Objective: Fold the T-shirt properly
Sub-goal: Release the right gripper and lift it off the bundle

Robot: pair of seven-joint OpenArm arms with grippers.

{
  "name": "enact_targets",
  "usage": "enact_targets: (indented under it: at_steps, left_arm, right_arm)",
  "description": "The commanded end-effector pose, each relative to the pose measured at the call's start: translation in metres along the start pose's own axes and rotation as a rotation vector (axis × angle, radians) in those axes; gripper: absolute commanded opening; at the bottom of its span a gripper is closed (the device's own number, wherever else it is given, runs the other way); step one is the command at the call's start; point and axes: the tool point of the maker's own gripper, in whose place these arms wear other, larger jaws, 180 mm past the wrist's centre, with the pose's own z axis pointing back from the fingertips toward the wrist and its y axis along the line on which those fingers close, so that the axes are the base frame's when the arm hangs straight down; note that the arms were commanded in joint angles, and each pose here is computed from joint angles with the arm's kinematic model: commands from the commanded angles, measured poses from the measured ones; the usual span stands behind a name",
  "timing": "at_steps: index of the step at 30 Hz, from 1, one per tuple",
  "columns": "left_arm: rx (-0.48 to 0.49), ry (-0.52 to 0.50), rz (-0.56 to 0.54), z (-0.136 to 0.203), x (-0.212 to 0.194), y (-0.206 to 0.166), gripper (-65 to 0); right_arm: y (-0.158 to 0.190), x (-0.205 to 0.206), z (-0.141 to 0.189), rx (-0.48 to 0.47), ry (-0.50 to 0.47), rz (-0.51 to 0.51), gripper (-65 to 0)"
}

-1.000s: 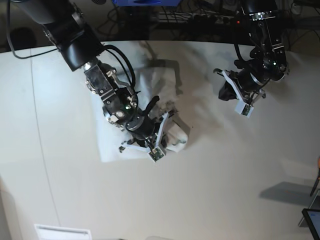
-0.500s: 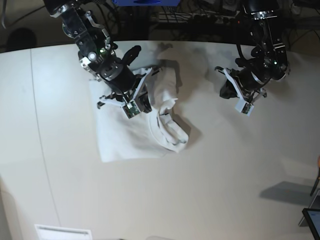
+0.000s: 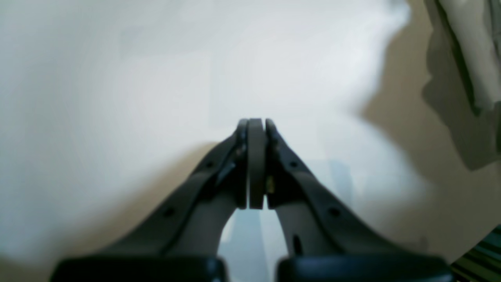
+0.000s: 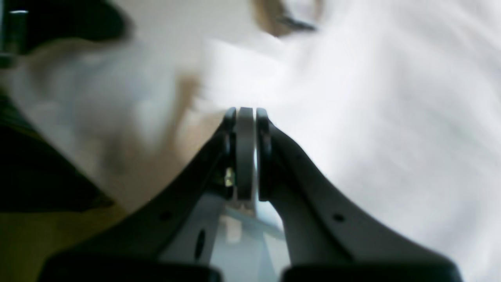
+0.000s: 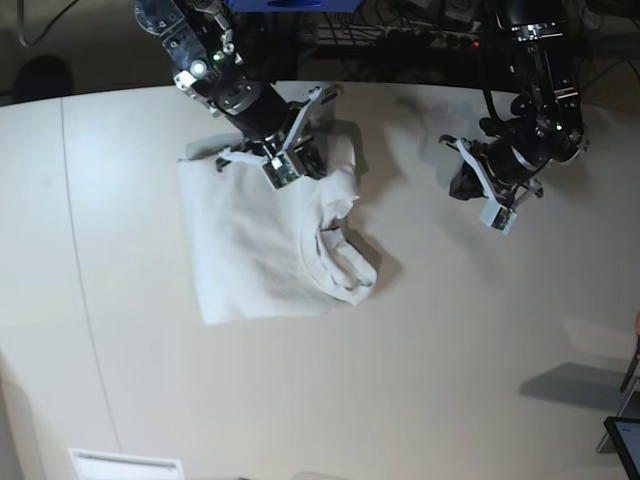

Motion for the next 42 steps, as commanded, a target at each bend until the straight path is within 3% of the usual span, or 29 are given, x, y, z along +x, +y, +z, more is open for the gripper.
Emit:
enact_targets:
  at_steps: [1, 6, 11, 17, 21, 26, 32, 37, 42]
  left_arm:
    - [0.004, -0.038, -0.017, 0.005, 0.011, 0.003, -65.0]
    - [0.006, -0.039, -0.016, 0.005, 0.011, 0.003, -65.0]
    - [0.010, -0.030, -0.020, 0.006, 0.009, 0.006, -65.0]
    - [0.011, -0.031, -0.024, 0.006, 0.011, 0.007, -65.0]
    - [0.008, -0.038, -0.037, 0.007, 0.014, 0.004, -65.0]
    - [0.011, -0.054, -0.065, 0.013, 0.020, -0.001, -65.0]
    - [0.014, -0.084, -0.104, 0.021, 0.030, -0.009, -65.0]
    - [-0.060, -0.176, -0.247, 0.030, 0.067, -0.057, -65.0]
    - [-0.207, -0.295, -0.257, 0.011, 0.101, -0.114, -65.0]
  right_arm:
    - [0.009, 0.006, -0.005, 0.022, -0.025, -0.004, -63.0]
    - [0.011, -0.021, -0.030, 0.022, 0.054, -0.022, -63.0]
    - [0.002, -0.033, -0.039, 0.010, 0.063, -0.012, -63.0]
    - [0.008, 0.010, -0.020, 0.026, -0.018, 0.008, -63.0]
    - [-0.001, 0.056, 0.005, 0.013, -0.132, 0.053, -63.0]
    - [-0.077, 0.055, 0.019, -0.192, -0.102, 0.037, -63.0]
    - [-0.138, 0.039, 0.053, -0.368, -0.119, 0.023, -63.0]
    - [-0.155, 0.029, 0.067, -0.427, -0.108, 0.007, -63.0]
    - [-0.154, 0.026, 0.069, -0.429, -0.109, 0.006, -63.0]
